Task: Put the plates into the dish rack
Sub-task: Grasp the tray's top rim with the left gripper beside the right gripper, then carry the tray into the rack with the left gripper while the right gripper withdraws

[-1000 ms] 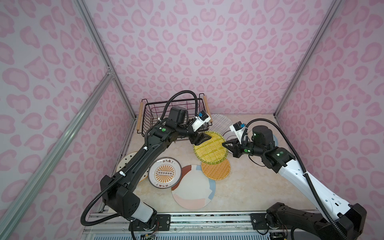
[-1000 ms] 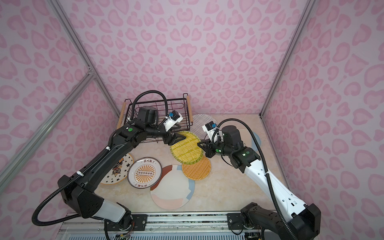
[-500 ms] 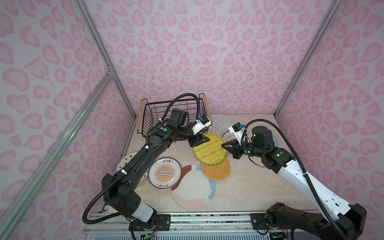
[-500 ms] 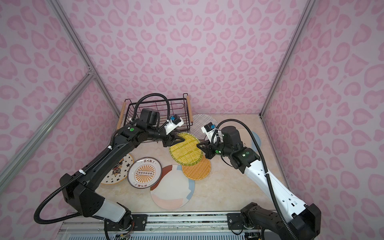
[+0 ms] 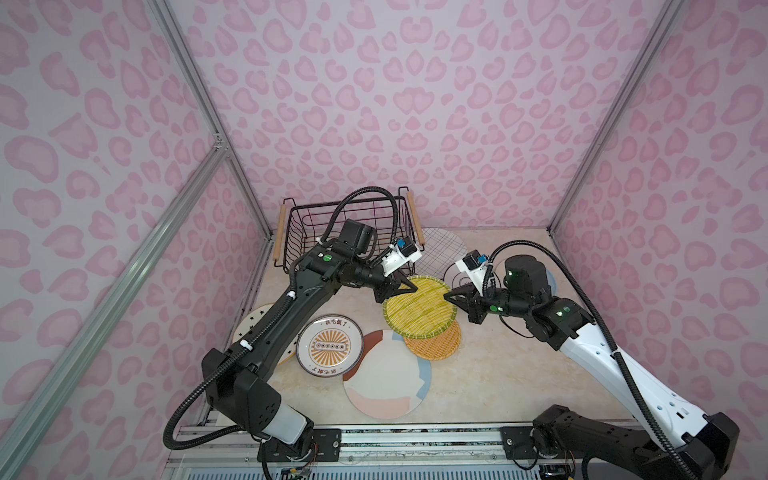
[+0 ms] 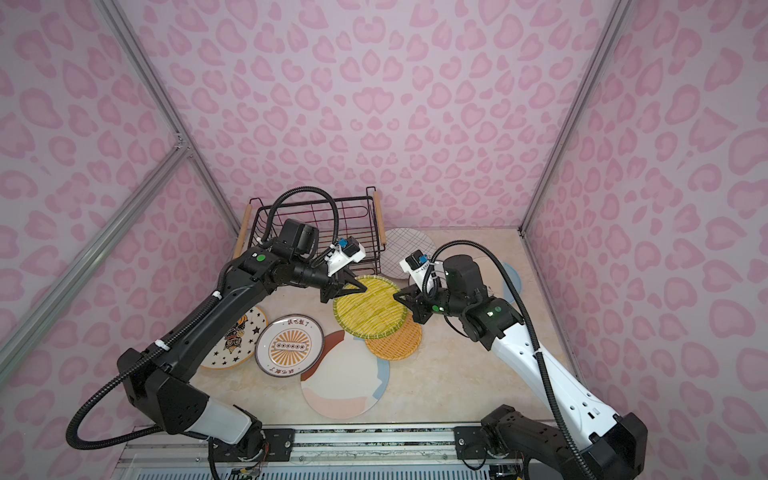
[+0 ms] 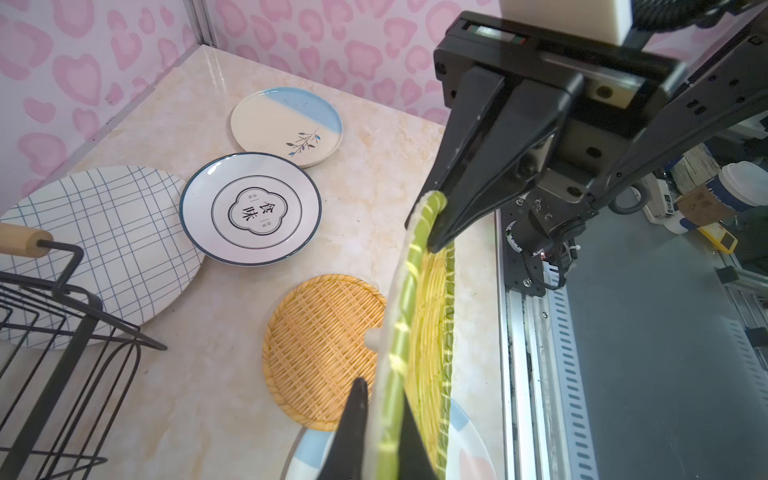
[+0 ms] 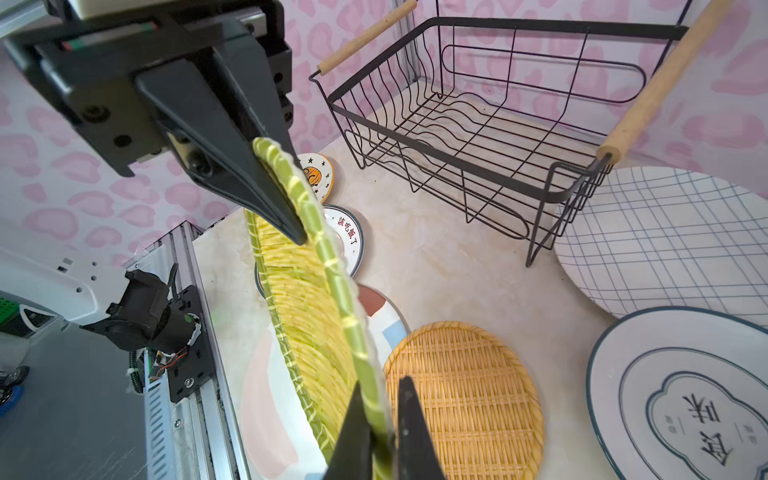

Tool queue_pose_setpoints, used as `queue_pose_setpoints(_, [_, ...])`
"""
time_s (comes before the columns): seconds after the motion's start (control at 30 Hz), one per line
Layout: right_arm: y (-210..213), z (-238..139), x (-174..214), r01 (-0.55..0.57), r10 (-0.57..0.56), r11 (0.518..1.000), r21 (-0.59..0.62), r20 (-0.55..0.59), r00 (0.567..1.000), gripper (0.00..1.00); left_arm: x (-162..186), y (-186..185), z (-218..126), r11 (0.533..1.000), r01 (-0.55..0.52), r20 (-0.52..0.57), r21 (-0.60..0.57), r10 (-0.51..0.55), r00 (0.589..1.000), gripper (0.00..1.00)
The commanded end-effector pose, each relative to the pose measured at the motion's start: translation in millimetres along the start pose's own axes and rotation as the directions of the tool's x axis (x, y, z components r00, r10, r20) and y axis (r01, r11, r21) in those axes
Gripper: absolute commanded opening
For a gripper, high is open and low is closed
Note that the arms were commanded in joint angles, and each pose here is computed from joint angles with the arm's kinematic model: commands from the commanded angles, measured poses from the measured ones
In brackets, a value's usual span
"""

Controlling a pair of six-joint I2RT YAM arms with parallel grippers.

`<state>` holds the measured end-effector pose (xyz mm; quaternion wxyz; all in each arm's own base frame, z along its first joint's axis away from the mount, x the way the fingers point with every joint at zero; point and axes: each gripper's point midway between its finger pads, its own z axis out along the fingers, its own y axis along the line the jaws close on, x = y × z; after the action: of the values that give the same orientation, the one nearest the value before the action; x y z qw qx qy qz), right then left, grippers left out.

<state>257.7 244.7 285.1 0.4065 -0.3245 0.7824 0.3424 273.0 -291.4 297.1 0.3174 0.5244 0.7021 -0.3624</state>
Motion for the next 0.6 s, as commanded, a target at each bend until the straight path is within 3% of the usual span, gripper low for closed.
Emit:
queue_pose_setpoints(0.0, [9.2,-3.5,-11.4,-0.050,0.052,0.998,-0.035,0.035,0.998,0.03,-31.1,-3.6,-10.8,0.996,-0.081,0.109,-0.024,0.083,0.991,0.04])
queue_pose_setpoints(0.13, [10.0,-12.5,-13.8,-0.072,0.073,0.997,-0.014,0.057,0.996,0.49,-50.4,-1.9,-25.7,0.988,-0.114,0.170,-0.105,0.130,0.977,0.04])
queue_pose_setpoints(0.23, [5.6,-25.3,-19.7,-0.084,0.080,0.995,0.046,0.098,0.992,0.67,-64.4,13.0,-40.6,0.961,-0.116,0.211,-0.251,0.171,0.962,0.04])
queue_pose_setpoints(0.4, [-1.3,-41.3,-26.4,-0.105,0.088,0.986,0.127,0.132,0.987,0.85,-74.8,59.5,-69.5,0.862,-0.015,0.229,-0.507,0.151,0.962,0.04])
queue_pose_setpoints(0.57, [-3.1,-46.1,-23.7,-0.118,0.096,0.982,0.147,0.150,0.984,0.91,-78.8,98.8,-111.7,0.689,0.044,0.244,-0.723,0.195,0.950,0.04])
